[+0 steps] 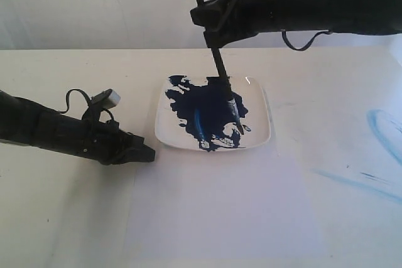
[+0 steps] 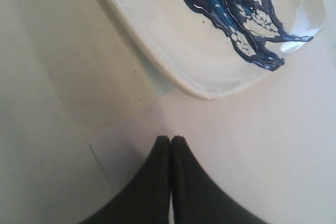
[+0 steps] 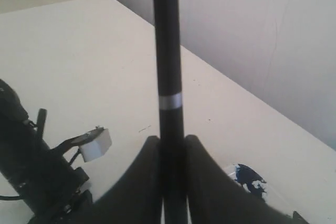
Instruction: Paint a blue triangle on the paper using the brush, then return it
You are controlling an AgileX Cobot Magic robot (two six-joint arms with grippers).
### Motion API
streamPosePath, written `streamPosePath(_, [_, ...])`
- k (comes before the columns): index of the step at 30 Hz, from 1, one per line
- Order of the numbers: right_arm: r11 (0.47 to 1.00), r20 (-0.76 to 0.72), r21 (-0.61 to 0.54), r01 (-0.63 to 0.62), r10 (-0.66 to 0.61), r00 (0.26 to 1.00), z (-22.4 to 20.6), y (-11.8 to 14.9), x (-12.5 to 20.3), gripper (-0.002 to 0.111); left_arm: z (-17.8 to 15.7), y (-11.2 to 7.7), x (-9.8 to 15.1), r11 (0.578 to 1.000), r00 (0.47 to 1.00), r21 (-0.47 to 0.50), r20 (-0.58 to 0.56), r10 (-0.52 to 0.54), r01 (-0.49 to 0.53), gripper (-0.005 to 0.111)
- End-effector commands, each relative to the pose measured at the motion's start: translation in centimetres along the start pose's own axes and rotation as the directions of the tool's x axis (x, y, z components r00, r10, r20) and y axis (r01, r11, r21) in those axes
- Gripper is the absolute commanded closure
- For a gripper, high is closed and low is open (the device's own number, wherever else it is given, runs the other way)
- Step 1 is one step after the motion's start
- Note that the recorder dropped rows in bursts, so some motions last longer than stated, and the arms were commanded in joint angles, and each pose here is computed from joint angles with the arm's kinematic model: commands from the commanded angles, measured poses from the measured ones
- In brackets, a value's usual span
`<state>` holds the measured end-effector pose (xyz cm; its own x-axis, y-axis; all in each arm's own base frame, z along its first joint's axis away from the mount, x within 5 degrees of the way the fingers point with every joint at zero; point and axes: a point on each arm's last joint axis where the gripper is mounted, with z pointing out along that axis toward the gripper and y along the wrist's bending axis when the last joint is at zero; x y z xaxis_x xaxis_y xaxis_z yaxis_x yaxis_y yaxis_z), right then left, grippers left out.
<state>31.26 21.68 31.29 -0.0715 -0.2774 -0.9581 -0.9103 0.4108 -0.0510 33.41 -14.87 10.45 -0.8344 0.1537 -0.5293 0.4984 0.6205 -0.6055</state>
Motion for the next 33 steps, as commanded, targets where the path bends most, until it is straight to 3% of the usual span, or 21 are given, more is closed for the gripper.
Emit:
streamPosePath(1, [0.998, 0.070, -0.028, -0.058, 0.060, 0.996, -1.3, 2.8, -1.5, 0.108, 0.5, 0.2, 0.6, 1.000, 1.000, -0.001, -0.021, -0.023, 0.023, 0.107])
streamPosePath(6, [0.988, 0.088, -0.083, -0.132, 0.140, 0.986, -0.9, 6.0, -1.3, 0.108, 0.5, 0.2, 0.6, 1.000, 1.000, -0.001, -0.021, -0.023, 0.023, 0.107])
streamPosePath(10, [0.987, 0.073, -0.131, -0.090, 0.101, 0.992, -0.2, 7.9, -1.0, 0.108, 0.5, 0.2, 0.6, 1.000, 1.000, -0.001, -0.021, -0.023, 0.023, 0.107])
streamPosePath(24, [0.967, 0.011, -0.230, -0.106, 0.111, 0.994, 2.2, 10.9, 0.3, 0.108, 0.5, 0.2, 0.6, 1.000, 1.000, -0.001, -0.021, -0.023, 0.023, 0.107])
streamPosePath(33, [0.960, -0.061, -0.236, -0.149, 0.139, 0.988, 4.1, 10.6, 2.7, 0.108, 0.5, 0.2, 0.6, 1.000, 1.000, -0.001, -0.021, -0.023, 0.023, 0.107])
